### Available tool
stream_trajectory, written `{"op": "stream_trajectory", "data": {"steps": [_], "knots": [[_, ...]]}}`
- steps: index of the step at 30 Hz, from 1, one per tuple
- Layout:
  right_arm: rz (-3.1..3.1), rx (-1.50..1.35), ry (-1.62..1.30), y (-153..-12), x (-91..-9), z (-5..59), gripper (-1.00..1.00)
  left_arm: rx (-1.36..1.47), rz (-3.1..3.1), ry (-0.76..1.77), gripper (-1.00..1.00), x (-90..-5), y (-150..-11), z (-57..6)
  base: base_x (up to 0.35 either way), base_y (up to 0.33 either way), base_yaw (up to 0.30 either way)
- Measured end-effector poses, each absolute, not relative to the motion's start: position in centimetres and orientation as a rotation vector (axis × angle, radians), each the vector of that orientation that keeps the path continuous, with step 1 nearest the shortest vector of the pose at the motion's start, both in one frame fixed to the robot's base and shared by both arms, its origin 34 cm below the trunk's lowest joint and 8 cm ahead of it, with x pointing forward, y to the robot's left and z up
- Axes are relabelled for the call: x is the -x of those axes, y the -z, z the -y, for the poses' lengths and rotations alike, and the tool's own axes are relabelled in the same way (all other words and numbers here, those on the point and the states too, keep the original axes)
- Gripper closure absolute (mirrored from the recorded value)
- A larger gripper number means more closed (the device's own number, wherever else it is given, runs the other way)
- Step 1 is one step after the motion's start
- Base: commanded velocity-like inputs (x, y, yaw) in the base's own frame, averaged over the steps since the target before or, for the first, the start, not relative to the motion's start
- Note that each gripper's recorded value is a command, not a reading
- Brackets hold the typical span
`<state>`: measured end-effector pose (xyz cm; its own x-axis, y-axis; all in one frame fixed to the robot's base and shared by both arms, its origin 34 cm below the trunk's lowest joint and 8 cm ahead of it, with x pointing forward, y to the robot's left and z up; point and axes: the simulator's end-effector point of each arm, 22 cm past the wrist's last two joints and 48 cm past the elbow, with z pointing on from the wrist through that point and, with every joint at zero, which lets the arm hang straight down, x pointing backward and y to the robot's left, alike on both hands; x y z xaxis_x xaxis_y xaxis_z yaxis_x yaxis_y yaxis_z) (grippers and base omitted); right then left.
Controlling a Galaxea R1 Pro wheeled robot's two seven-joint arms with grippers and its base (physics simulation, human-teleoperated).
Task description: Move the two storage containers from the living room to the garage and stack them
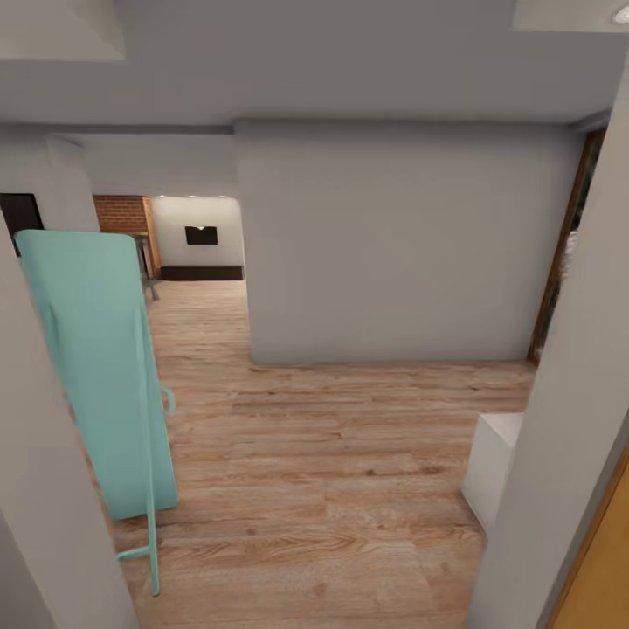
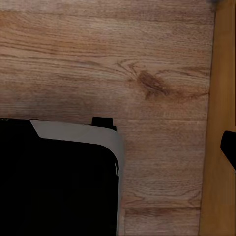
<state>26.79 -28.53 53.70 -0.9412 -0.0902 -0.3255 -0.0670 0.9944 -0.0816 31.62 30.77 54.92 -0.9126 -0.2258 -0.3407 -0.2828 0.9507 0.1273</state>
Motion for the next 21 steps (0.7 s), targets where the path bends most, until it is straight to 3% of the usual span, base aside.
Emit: {"op": "stream_trajectory", "data": {"steps": [21], "knots": [[-2.802,0.113,0.077,-53.68,-26.82,27.78,-1.00,0.372,-2.777,-0.248,-1.00,-31.65,-54.93,-30.76,0.322,0.000,0.000]]}}
